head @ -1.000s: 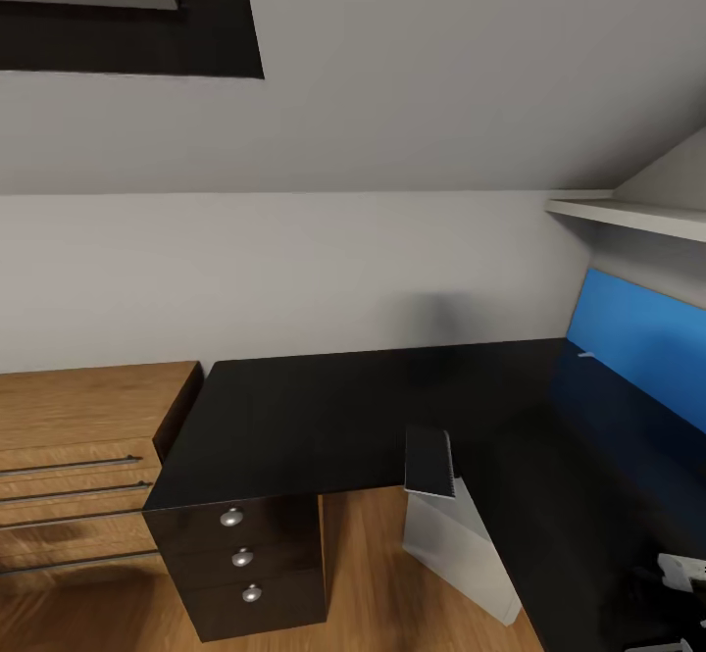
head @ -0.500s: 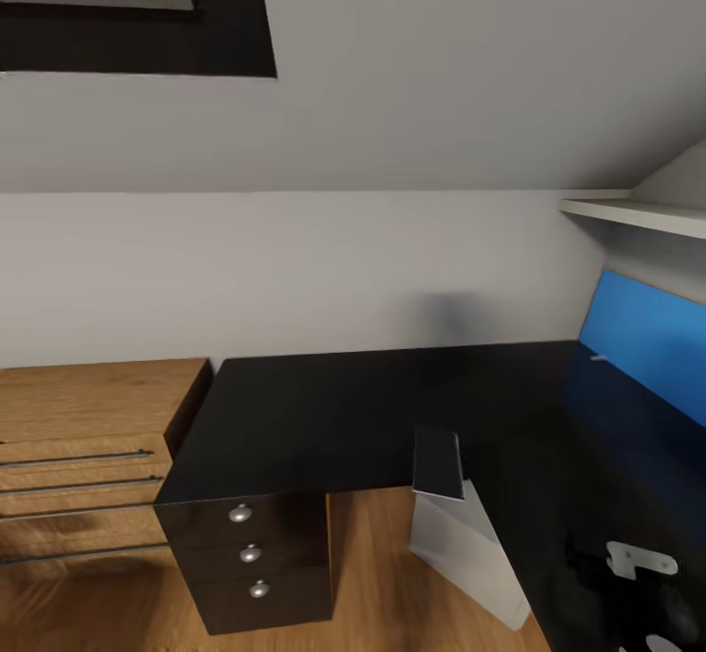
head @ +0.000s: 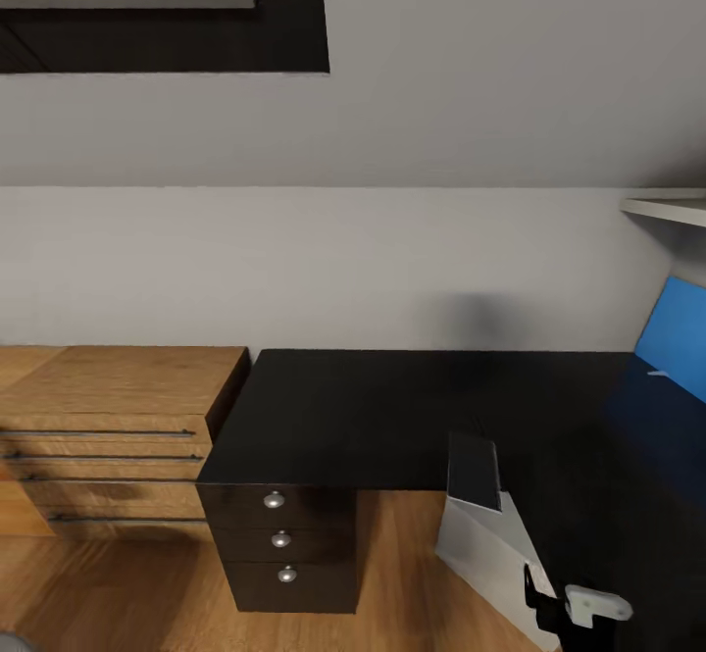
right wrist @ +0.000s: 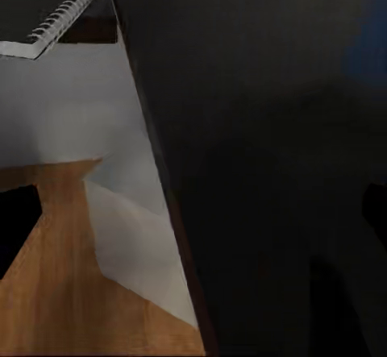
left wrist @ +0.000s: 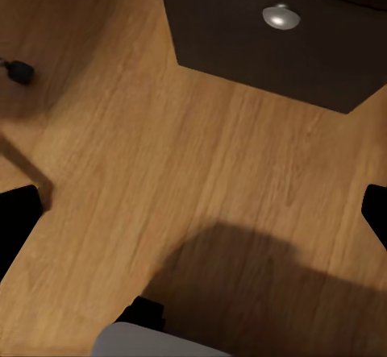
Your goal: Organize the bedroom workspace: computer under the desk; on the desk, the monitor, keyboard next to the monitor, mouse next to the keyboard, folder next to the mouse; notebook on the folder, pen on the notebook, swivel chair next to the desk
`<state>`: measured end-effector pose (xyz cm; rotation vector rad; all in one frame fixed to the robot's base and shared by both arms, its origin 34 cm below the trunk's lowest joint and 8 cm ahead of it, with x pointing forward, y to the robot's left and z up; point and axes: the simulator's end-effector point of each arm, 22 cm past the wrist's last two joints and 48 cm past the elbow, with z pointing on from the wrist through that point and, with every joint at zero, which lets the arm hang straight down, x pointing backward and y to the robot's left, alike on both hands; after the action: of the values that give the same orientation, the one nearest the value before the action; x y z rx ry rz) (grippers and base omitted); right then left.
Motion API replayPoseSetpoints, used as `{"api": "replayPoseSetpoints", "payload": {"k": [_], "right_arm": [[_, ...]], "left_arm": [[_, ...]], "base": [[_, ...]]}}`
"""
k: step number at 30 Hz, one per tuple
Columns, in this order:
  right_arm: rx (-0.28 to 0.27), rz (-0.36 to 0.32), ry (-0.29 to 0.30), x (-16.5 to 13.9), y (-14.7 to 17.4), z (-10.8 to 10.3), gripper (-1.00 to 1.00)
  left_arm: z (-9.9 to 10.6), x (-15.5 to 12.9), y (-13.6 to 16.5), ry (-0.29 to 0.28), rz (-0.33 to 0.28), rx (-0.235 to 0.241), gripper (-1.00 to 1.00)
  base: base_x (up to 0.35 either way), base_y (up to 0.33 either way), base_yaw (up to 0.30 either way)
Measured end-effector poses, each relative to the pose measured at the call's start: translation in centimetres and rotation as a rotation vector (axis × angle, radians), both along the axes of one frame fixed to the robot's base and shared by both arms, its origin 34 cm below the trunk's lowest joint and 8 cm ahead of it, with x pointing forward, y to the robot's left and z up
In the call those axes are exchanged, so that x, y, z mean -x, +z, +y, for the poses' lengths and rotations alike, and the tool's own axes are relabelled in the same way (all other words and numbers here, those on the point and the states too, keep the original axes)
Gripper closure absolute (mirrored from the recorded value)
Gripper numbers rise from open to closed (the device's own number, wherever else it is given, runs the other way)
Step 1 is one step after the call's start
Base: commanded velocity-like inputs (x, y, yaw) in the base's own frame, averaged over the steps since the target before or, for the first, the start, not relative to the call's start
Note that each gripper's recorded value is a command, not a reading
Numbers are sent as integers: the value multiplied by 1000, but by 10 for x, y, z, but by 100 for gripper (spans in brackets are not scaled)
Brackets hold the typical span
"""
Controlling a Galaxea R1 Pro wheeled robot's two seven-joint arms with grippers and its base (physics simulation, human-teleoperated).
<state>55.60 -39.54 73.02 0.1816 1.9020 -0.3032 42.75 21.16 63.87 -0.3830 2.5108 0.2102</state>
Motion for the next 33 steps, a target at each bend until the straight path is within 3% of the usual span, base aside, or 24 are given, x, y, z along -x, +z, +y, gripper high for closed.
{"api": "replayPoseSetpoints", "payload": {"k": [4, 7, 17, 29, 33], "right_arm": [[-17, -36, 21, 17, -14, 31, -100], [-52, -11, 57, 29, -31, 62, -100], [-71, 16, 49, 39, -43, 68, -100], [-74, 22, 54, 41, -45, 71, -100], [-104, 26, 61, 42, -49, 92, -100]], "left_arm": [[0, 1, -1, 0, 2, 0, -100], [0, 1, -1, 0, 5, 0, -100], [1, 3, -3, 2, 12, 0, -100], [3, 7, -6, 1, 22, -8, -100], [3, 7, -7, 1, 23, -8, -100]], "base": [[0, 0, 260], [0, 0, 270], [0, 0, 264], [0, 0, 30], [-1, 0, 0]]}}
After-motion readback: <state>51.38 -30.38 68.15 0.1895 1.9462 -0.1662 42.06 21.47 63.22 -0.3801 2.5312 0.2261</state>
